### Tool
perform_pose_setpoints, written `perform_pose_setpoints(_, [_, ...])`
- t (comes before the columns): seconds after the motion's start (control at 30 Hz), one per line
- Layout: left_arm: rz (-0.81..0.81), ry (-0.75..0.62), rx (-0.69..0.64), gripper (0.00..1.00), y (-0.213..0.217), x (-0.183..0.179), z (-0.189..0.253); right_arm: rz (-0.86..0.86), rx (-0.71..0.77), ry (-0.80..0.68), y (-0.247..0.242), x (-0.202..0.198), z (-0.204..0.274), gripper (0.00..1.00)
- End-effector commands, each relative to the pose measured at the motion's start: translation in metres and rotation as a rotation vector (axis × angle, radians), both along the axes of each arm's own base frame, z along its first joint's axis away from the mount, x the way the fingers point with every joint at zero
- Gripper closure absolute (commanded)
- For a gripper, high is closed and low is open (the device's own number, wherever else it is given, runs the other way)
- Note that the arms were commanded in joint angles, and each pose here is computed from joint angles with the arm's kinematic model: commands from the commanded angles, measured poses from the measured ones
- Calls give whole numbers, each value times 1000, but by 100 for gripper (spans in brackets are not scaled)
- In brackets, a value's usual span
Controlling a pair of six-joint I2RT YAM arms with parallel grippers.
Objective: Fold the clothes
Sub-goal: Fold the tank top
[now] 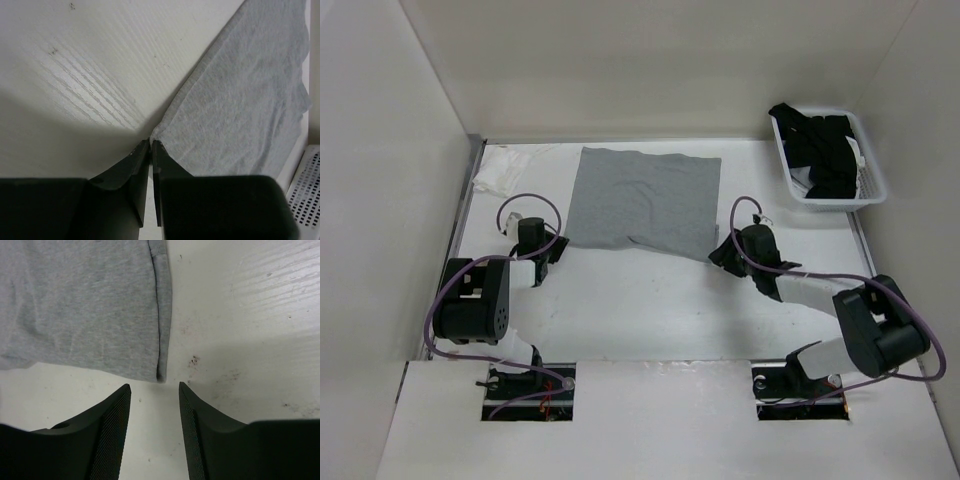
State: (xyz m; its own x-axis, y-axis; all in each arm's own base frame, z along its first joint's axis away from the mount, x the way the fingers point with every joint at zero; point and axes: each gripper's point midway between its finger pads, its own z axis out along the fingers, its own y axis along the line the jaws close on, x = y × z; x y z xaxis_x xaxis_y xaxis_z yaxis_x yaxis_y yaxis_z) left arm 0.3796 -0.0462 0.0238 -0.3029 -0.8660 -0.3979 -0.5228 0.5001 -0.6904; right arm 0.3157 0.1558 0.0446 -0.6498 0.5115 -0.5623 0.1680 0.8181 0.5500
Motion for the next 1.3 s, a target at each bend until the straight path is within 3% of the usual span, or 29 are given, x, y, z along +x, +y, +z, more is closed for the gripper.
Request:
perform_pose_setpoints(0.0, [42, -59, 1, 95, 7, 14, 14, -14, 95, -37, 12, 16, 10, 52])
perform_pose_setpoints(0.23, [58, -74, 32, 97, 13, 14, 19, -18, 173, 24, 19, 18, 1, 58])
perform_pose_setpoints(0.5, [58, -74, 32, 97, 12, 16, 18, -72, 228, 77, 18, 16, -17, 76])
perform_pose_setpoints(0.73, [62, -118, 45, 100, 13, 19, 34, -130, 213, -27, 7, 34, 3, 98])
perform_pose_setpoints(0.87, [61, -255, 46, 100, 12, 14, 87, -78, 172, -213, 5, 31, 69, 100])
perform_pose_setpoints(1.0, [82, -439, 84, 100, 19, -14, 177, -46, 68, -396, -7, -1, 159, 100])
perform_pose_setpoints(1.27, [83, -816, 129, 100, 25, -127, 358, -15, 58, -710, -49, -108, 337, 100])
